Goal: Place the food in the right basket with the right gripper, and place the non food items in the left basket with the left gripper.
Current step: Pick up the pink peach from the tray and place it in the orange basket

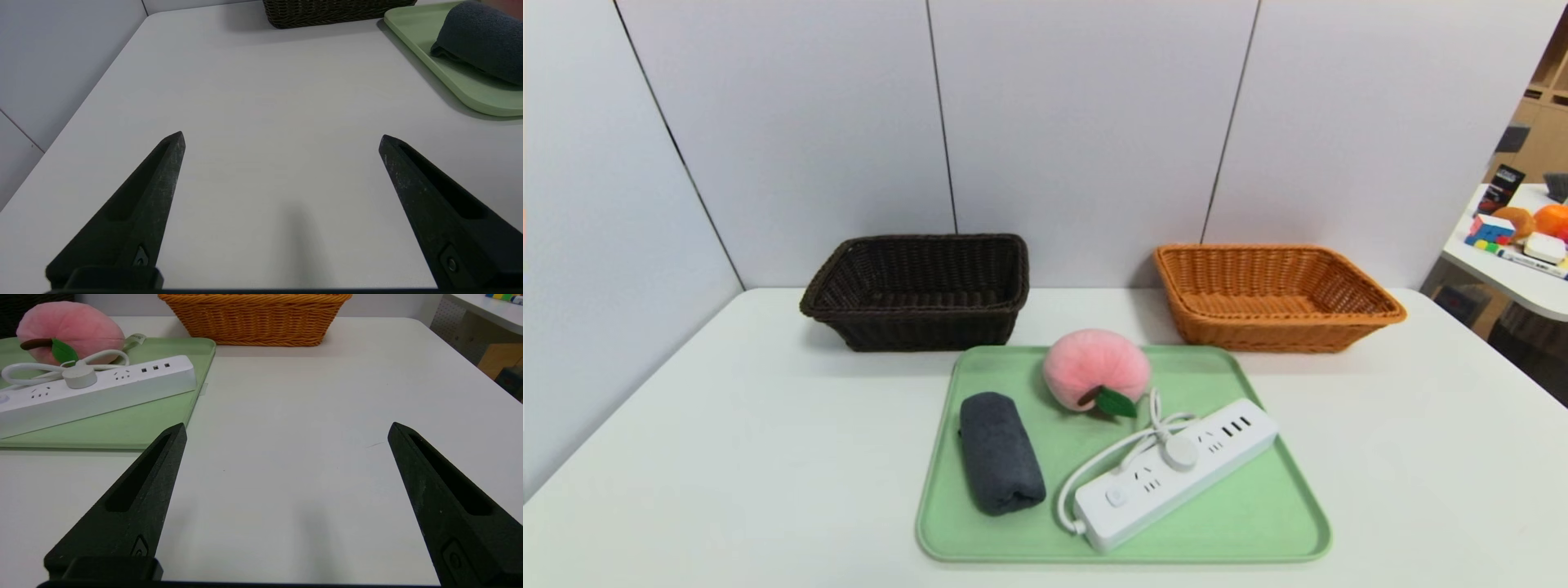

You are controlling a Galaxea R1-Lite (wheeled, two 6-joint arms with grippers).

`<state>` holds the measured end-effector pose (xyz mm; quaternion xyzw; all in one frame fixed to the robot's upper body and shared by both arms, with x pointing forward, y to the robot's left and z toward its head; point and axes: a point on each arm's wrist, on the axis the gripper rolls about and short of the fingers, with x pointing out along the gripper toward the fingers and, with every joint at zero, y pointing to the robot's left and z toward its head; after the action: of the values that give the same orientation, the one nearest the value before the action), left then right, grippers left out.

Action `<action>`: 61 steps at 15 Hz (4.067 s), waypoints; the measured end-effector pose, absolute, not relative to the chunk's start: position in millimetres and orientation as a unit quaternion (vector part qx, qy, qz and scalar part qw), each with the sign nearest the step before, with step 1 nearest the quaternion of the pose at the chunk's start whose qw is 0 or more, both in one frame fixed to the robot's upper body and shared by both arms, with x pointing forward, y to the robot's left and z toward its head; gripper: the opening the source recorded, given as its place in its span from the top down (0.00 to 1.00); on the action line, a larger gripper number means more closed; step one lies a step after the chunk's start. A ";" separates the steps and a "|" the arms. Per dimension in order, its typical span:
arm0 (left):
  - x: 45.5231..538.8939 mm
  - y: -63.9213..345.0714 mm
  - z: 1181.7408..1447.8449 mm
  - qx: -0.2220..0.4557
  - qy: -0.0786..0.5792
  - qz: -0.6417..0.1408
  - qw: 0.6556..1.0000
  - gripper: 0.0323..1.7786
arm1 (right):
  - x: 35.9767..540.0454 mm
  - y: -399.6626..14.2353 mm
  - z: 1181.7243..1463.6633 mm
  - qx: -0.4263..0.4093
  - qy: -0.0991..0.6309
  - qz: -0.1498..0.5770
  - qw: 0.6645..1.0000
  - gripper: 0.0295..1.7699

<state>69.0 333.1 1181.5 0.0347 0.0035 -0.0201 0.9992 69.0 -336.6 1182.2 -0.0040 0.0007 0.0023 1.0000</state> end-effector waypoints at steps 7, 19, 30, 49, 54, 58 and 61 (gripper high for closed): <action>69.0 333.1 1181.5 0.030 0.004 -0.019 0.999 0.05 | 69.0 -336.6 1182.3 -0.003 0.000 0.002 1.000 0.04; 57.6 333.2 1299.5 0.034 -0.072 -0.017 0.997 0.05 | 69.4 -334.8 1296.0 0.005 -0.031 0.054 0.998 0.04; 196.5 326.5 1463.0 0.060 0.004 -0.052 0.997 0.05 | 199.5 -310.6 1525.0 -0.007 0.002 0.158 0.987 0.04; 272.2 257.6 1403.1 0.001 0.187 -0.121 0.975 0.05 | 337.8 -122.1 1410.7 0.120 0.421 0.147 0.887 0.04; 276.2 250.8 1385.7 0.005 0.205 -0.129 0.970 0.05 | 350.1 -109.2 1391.4 0.193 0.456 0.095 0.864 0.04; 282.2 247.0 1372.8 0.004 0.195 -0.133 0.972 0.05 | 372.9 -106.7 1363.1 0.274 0.497 0.012 0.823 0.04; 283.3 245.6 1364.3 0.006 0.200 -0.135 0.970 0.05 | 391.1 -112.8 1346.9 0.343 0.531 -0.033 0.774 0.04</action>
<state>283.3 245.6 1364.3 0.0062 0.1999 -0.1351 0.9704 391.1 -112.8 1346.9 0.3431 0.5313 -0.0329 0.7739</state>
